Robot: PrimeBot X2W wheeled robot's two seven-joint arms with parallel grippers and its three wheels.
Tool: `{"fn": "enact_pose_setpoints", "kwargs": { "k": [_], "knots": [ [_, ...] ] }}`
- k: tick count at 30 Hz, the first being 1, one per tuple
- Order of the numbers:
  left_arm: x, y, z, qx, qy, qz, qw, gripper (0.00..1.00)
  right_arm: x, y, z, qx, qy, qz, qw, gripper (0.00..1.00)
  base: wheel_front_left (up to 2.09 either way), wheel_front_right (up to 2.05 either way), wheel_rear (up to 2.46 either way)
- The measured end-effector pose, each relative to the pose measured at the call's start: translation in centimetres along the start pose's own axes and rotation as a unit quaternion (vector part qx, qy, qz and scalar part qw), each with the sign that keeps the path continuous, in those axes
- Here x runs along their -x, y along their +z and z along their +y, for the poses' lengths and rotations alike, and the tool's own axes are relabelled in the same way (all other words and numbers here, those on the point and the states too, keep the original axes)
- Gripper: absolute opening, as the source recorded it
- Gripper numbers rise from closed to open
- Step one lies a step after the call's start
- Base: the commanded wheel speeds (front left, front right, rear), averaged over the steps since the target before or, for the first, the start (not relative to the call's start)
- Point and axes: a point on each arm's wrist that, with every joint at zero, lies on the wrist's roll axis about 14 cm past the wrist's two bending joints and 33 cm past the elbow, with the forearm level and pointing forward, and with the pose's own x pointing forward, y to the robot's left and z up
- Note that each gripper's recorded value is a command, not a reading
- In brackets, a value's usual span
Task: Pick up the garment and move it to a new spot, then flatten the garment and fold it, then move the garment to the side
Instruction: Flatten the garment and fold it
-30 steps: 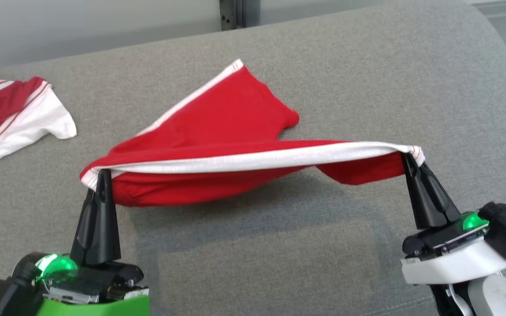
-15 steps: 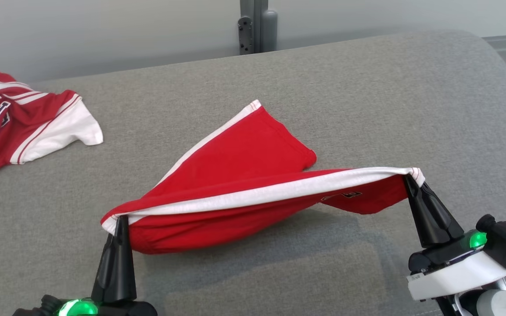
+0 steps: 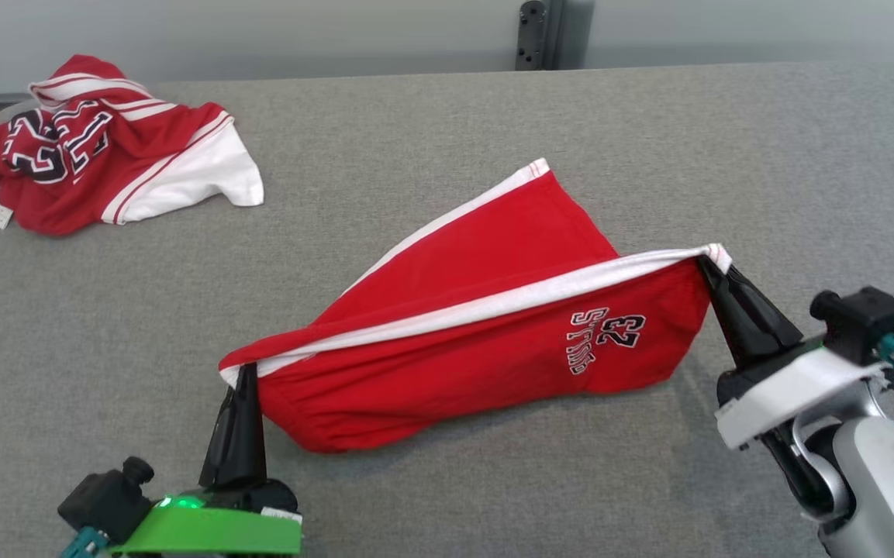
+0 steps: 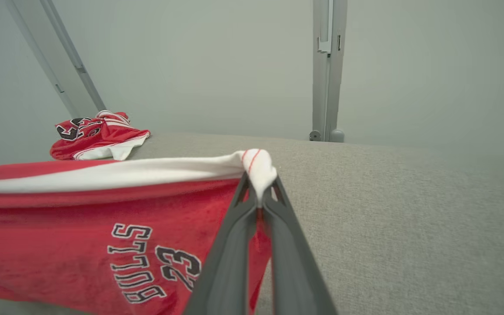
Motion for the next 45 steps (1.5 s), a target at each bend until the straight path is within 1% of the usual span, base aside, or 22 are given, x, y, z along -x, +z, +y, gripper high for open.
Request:
{"fn": "enact_pose_setpoints", "kwargs": {
  "k": [3, 7, 13, 18, 24, 26, 31, 32, 33, 34, 35, 36, 37, 38, 45],
  "knots": [
    [-0.9, -1.0, 1.4, 0.010, 0.022, 0.015, 1.000, 0.00, -2.1, -1.1, 0.0, 0.016, 0.023, 0.032, 0.999, 0.00, 0.00, 0.00, 0.00],
    [-1.9, -3.0, 2.5, 0.008, 0.042, 0.047, 0.998, 0.00, -4.9, -2.7, -0.4, 0.032, 0.043, 0.069, 0.996, 0.00, 0.00, 0.00, 0.00],
    [-3.7, -3.3, 3.7, 0.003, 0.062, 0.055, 0.997, 0.00, -9.0, -4.5, 0.2, 0.051, 0.079, 0.108, 0.990, 0.00, 0.00, 0.00, 0.00],
    [-4.3, -3.9, 4.5, -0.003, 0.079, 0.068, 0.995, 0.00, -11.8, -6.6, 1.5, 0.063, 0.111, 0.147, 0.981, 0.00, 0.00, 0.00, 0.00],
    [-4.7, -3.9, 4.8, -0.002, 0.091, 0.068, 0.994, 0.00, -14.3, -8.4, 2.1, 0.058, 0.124, 0.182, 0.974, 0.00, 0.00, 0.00, 0.00],
    [-4.5, -4.4, 4.9, -0.002, 0.096, 0.077, 0.992, 0.00, -14.9, -9.6, 2.4, 0.061, 0.130, 0.202, 0.969, 0.00, 0.00, 0.00, 0.00],
    [-4.4, -4.8, 4.6, 0.001, 0.095, 0.084, 0.992, 0.00, -15.9, -10.3, 2.2, 0.065, 0.130, 0.211, 0.967, 0.00, 0.00, 0.00, 0.00],
    [-4.4, -4.8, 4.5, 0.000, 0.095, 0.083, 0.992, 0.00, -16.1, -10.3, 2.2, 0.066, 0.129, 0.210, 0.967, 0.20, 0.00, 0.00, 0.00],
    [-4.4, -4.8, 4.5, 0.000, 0.095, 0.083, 0.992, 0.00, -16.3, -10.4, 2.2, 0.068, 0.131, 0.212, 0.966, 0.28, 0.00, 0.00, 0.00],
    [-4.5, -4.7, 4.4, 0.000, 0.093, 0.081, 0.992, 0.09, -16.4, -10.4, 2.4, 0.070, 0.133, 0.210, 0.966, 0.36, 0.00, 0.00, 0.00],
    [-4.6, -4.6, 4.3, -0.002, 0.092, 0.080, 0.993, 0.25, -16.6, -10.4, 2.5, 0.071, 0.135, 0.208, 0.966, 0.40, 0.00, 0.00, 0.00],
    [-4.6, -4.5, 4.2, -0.008, 0.088, 0.080, 0.993, 0.36, -16.8, -10.3, 2.5, 0.072, 0.135, 0.204, 0.967, 0.49, 0.00, 0.00, 0.00],
    [-4.7, -4.7, 4.0, -0.014, 0.084, 0.082, 0.993, 0.57, -17.0, -10.1, 2.5, 0.074, 0.136, 0.198, 0.968, 1.00, 0.00, 0.00, 0.00],
    [-4.7, -4.8, 3.8, -0.020, 0.079, 0.085, 0.993, 1.00, -17.3, -9.9, 2.5, 0.076, 0.135, 0.190, 0.970, 1.00, 0.00, 0.00, 0.00],
    [-4.7, -3.2, 2.5, -0.073, 0.049, 0.060, 0.994, 1.00, -17.6, -8.6, 1.8, 0.062, 0.117, 0.159, 0.978, 1.00, 0.00, 0.00, 0.00]
  ]
}}
